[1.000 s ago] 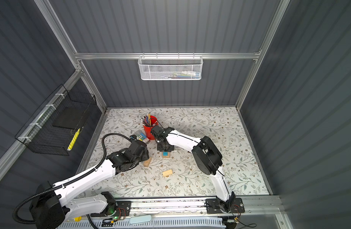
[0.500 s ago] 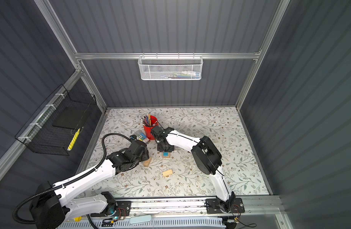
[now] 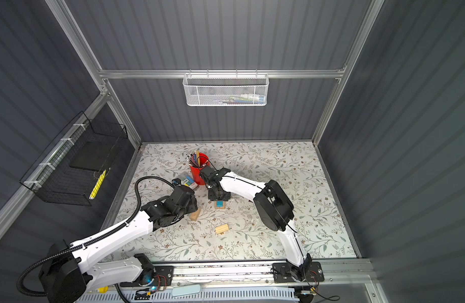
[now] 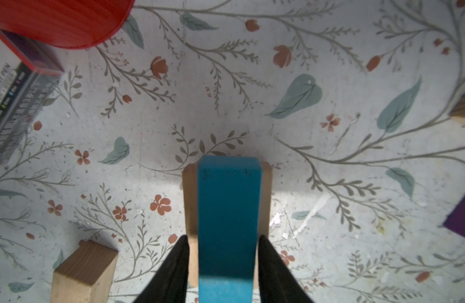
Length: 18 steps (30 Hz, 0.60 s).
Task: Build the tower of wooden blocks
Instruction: 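Lower the teal block against the upright wooden blocks and open the right gripper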
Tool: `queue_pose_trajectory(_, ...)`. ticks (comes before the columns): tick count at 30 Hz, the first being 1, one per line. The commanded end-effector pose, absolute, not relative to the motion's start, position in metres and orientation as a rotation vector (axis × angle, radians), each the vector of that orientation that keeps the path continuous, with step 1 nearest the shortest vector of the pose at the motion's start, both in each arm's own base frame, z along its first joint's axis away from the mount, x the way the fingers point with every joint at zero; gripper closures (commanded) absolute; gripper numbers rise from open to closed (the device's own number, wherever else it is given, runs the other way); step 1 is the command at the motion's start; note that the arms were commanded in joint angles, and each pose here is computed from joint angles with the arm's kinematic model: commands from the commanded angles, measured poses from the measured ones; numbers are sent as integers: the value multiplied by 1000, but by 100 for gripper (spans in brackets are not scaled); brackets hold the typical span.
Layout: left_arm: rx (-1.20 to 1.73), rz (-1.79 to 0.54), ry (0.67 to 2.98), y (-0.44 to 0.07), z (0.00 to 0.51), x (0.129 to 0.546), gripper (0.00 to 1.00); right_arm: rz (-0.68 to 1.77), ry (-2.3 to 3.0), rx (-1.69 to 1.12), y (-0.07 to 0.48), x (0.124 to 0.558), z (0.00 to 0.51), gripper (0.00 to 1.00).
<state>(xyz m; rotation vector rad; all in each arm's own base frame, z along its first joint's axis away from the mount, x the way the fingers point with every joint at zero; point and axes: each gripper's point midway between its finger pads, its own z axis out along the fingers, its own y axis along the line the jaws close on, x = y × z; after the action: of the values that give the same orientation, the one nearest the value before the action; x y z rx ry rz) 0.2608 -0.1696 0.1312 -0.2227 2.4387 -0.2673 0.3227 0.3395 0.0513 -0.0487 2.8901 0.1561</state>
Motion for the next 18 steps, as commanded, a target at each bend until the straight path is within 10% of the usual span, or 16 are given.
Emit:
queue_pose_trajectory(1,-237,-227,2456,-162,126,259,42,134,2871,-60,338,325,59,58)
queue_pose_trajectory(18,-234,-228,2459,-163,126,259,41,109,2868,-88,335,327,58,66)
